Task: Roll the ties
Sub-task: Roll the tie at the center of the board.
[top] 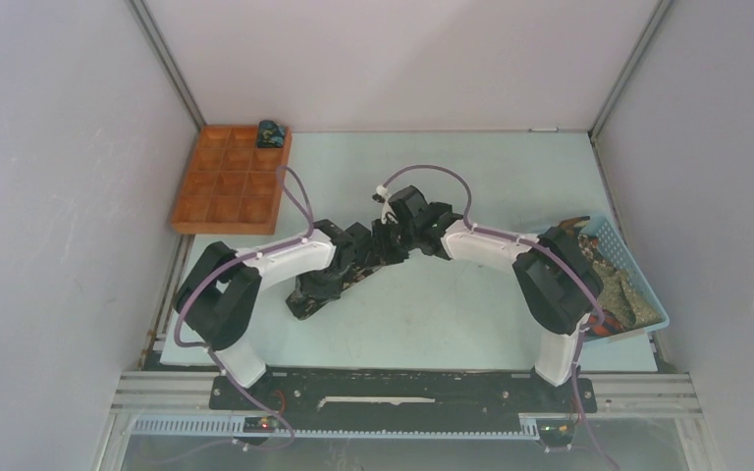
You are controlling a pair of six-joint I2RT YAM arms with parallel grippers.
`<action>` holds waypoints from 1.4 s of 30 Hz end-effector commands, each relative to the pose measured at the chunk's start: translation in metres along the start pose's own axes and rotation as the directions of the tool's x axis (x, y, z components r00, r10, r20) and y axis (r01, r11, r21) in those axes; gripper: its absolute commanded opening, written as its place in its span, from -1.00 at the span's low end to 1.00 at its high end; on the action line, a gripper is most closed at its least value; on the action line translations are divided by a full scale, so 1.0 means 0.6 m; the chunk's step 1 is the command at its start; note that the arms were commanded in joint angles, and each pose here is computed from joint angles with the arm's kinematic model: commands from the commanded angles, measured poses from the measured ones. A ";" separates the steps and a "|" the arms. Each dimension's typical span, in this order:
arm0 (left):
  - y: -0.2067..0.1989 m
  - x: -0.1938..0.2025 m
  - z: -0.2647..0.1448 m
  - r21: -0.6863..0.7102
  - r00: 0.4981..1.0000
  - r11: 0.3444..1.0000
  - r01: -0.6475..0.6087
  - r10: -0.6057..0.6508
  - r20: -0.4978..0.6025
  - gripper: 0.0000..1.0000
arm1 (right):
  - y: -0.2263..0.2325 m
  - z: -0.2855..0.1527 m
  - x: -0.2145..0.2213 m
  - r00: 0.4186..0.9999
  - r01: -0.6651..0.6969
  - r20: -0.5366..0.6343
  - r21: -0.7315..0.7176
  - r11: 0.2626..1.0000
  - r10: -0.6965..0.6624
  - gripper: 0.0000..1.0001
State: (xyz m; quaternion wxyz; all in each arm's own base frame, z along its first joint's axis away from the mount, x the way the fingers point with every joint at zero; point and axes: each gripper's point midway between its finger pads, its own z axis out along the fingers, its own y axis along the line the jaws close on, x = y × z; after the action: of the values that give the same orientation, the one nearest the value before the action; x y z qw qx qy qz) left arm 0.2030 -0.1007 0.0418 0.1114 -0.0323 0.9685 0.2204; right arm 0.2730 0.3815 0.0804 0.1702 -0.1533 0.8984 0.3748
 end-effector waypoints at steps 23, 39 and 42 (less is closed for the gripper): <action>0.084 -0.037 -0.104 0.463 0.797 0.819 0.338 -0.511 0.322 0.54 | 0.161 0.006 0.007 0.987 0.162 0.025 -0.147 0.976 -0.160 -0.78; 0.127 0.010 -0.075 0.585 0.657 0.641 0.496 -0.718 0.230 0.35 | 0.245 0.101 0.042 0.972 0.193 -0.096 -0.198 0.961 -0.214 -0.78; 0.134 0.011 -0.077 0.592 0.634 0.621 0.513 -0.739 0.227 0.33 | 0.241 0.114 0.048 0.971 0.185 -0.112 -0.196 0.963 -0.210 -0.78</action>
State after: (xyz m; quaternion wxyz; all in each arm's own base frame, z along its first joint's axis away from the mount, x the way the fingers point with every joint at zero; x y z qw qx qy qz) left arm 0.1788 -0.0543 0.1123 0.3995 -0.2665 0.8741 -0.0729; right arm 0.2009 0.5135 0.1058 0.1353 -0.2831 0.8530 0.4170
